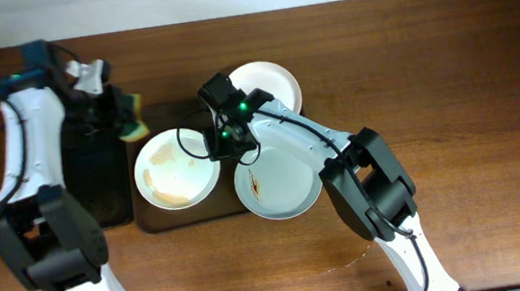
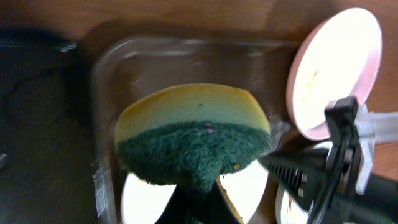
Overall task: Clean dirty plates on tray and stack at the side
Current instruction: 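Lift the white plate with the right gripper and place it right of the tray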
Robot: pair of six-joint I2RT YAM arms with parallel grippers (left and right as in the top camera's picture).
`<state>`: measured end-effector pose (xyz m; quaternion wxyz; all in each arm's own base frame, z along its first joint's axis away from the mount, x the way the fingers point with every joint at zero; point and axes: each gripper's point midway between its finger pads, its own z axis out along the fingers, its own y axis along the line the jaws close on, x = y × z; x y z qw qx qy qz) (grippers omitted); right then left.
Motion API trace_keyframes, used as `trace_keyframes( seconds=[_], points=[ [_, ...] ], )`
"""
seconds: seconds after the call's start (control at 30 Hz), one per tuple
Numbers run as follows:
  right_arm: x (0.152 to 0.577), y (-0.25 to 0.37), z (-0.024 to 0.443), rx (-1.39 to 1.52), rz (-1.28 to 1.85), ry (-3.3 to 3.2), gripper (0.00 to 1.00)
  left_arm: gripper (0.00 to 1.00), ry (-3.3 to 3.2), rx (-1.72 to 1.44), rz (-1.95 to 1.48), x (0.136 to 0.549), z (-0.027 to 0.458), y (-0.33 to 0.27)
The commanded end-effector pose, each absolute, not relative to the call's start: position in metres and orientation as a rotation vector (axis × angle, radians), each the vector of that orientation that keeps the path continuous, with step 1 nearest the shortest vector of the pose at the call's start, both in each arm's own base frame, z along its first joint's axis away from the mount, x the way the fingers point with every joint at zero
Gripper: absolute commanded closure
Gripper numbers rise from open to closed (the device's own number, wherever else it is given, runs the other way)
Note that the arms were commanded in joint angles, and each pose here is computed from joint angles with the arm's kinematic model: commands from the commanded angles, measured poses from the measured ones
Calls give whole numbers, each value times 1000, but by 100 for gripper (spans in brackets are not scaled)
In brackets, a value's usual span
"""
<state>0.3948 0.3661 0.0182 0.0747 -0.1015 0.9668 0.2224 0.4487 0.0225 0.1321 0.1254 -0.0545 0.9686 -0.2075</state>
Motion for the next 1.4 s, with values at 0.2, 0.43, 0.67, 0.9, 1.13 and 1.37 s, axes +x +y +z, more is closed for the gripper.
trace_keyframes(
  seconds=[0.2,0.43,0.67,0.9,1.13,1.37],
  points=[
    [405,364,-1,-288,578,2876,92,99,3014,-499,-98,403,111,109],
    [393,370,-23,-318,568,2917,87,99,2992,-493,-85,414,94,114],
    [428,356,70,-370,531,2714,96,99,2970,-489,-81,426,82,117],
    [448,299,168,-365,-24,2416,96,99,2881,-469,-60,447,86,124],
    [432,293,213,-333,-553,2104,96,99,2826,-457,-48,460,89,128],
    [394,313,259,-285,-762,1849,96,99,2818,-456,-46,462,90,128]
  ],
)
